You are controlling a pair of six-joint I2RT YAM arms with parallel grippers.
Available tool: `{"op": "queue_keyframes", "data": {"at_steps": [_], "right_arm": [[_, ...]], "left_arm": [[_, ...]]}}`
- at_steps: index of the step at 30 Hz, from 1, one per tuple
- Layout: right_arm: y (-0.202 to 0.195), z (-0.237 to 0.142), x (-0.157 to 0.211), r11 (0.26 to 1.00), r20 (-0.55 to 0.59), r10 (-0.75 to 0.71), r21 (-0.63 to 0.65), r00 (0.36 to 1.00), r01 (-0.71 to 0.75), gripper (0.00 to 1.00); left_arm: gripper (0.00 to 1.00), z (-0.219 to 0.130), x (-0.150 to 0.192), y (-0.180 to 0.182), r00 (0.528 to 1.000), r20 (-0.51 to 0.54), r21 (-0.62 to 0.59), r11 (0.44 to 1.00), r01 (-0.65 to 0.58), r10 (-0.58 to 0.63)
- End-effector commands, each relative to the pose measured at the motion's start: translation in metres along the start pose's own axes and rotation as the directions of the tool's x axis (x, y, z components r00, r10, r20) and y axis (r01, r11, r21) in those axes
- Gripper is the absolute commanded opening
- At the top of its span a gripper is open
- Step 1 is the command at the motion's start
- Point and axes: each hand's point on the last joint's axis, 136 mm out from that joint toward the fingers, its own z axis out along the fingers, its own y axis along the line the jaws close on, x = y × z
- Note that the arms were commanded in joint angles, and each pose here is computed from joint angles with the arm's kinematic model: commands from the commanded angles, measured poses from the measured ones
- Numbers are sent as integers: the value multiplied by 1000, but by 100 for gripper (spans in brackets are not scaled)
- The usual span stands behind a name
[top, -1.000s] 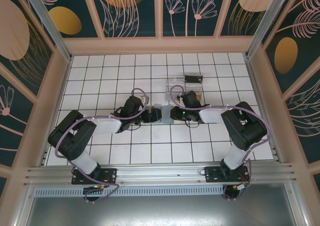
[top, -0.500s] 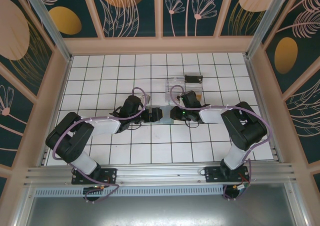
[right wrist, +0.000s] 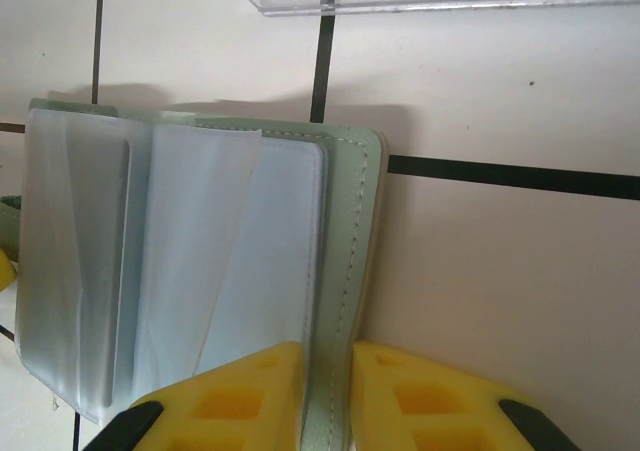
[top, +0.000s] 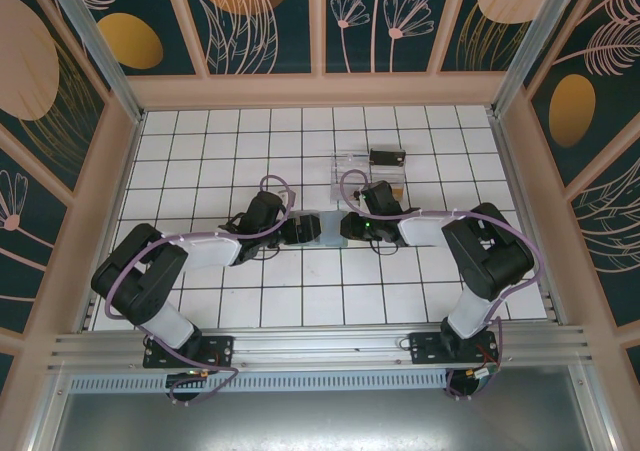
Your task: Take the credit cards out of the card holder
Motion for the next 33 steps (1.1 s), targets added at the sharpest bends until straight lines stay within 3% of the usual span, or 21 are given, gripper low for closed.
{"op": "queue_keyframes", "data": {"at_steps": [1, 11, 33], "right_arm": [[1, 13, 12, 1000, -48, -6, 5, 999, 6, 22], [2, 14, 11, 1000, -48, -6, 4, 999, 6, 22], [1, 16, 14, 1000, -54, -2, 7, 999, 2, 22]], "left_arm": [[84, 5, -3, -5, 1000, -10, 12, 1000, -15, 16], [84, 13, 5, -1, 998, -54, 8, 1000, -11, 11], [88, 7, 8, -28, 997, -67, 147, 989, -28, 39]]}}
